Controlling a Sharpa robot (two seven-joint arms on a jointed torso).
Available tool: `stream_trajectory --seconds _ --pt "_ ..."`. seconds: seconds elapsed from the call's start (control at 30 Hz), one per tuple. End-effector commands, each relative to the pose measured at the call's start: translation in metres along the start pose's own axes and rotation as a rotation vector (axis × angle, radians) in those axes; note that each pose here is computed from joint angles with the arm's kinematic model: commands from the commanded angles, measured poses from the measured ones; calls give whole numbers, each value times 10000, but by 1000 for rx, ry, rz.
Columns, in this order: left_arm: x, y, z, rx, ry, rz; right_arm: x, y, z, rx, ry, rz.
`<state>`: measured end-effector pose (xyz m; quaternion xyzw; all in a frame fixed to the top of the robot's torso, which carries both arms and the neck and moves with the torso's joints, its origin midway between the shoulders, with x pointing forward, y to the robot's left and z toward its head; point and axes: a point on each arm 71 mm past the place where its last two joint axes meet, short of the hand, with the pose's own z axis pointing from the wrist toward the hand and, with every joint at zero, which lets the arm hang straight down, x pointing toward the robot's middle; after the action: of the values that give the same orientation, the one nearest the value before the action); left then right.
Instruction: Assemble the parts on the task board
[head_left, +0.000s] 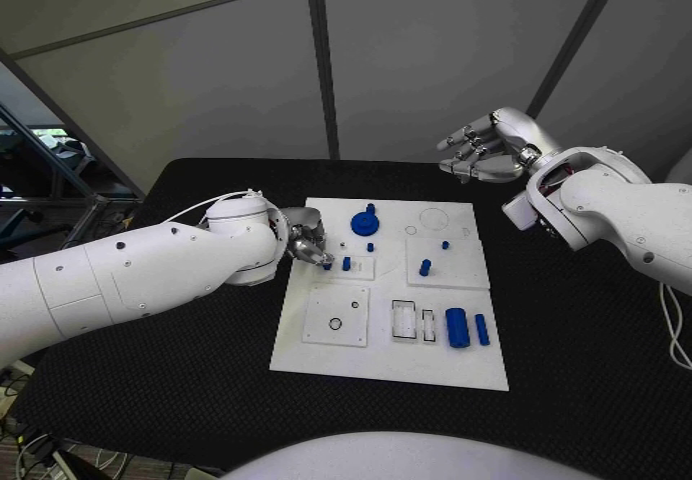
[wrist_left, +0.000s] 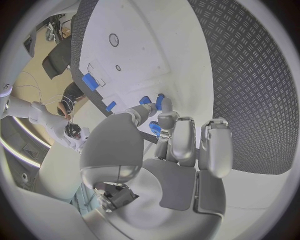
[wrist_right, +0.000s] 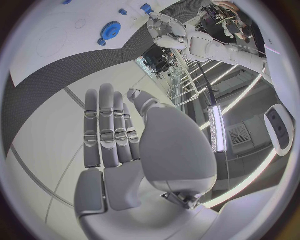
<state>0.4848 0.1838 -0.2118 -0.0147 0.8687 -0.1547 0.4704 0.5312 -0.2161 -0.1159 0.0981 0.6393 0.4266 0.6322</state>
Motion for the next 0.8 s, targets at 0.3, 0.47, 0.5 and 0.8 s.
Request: stream_trajectory --seconds 0.3,0.47,0.5,0.8 --pt "67 -4 17 -4 46 4 -14 9 -3 -7 0 2" --pt "70 10 25 -9 53 7 -15 10 -5 -7 -1 2" --pt "68 14 27 -11 53 6 -15 9 -6 -7 -1 1" --pt "62 37 37 -18 50 0 -21 7 -11 -6 -3 1"
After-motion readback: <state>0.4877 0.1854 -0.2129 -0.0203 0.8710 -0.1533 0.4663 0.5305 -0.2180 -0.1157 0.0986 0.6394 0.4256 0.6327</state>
